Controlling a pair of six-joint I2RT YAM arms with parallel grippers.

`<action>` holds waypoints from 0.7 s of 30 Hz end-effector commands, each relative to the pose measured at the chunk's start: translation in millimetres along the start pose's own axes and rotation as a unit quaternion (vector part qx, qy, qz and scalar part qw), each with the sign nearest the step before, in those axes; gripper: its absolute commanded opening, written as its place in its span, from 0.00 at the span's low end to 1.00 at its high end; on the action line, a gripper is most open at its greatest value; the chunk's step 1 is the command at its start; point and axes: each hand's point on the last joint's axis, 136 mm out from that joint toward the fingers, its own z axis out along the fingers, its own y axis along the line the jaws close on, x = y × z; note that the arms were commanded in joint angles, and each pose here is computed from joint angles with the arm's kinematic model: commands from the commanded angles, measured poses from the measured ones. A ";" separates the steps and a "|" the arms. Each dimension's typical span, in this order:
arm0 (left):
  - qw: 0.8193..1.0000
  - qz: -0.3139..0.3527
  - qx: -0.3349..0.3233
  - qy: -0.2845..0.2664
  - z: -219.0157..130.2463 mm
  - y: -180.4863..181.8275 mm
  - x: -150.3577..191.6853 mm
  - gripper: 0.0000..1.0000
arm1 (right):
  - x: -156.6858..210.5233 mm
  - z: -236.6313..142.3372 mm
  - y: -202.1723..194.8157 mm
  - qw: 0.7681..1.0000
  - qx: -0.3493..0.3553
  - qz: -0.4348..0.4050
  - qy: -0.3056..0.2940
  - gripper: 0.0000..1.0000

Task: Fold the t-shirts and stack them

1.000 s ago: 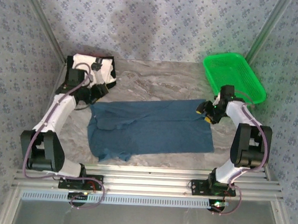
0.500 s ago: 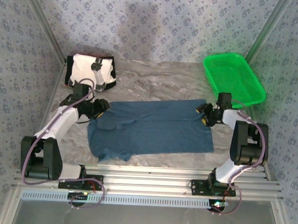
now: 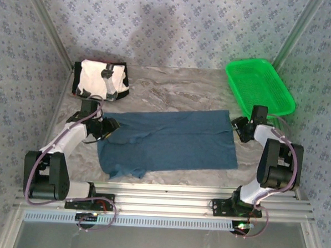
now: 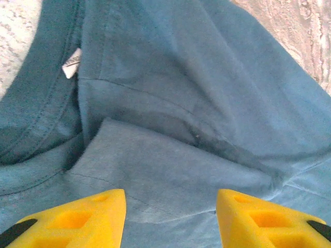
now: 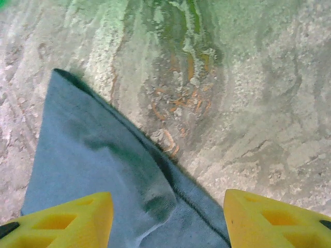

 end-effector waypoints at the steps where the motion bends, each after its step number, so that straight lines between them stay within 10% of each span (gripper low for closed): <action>1: 1.000 0.003 0.007 -0.013 -0.8 -1.9 -6.3 0.49 | 10.7 -8.0 5.3 1.000 -0.018 -0.009 0.016 0.60; 21: 1.000 0.007 0.011 -0.002 2.5 2.3 2.9 0.49 | 36.7 26.6 34.3 0.993 -0.096 0.066 0.032 0.61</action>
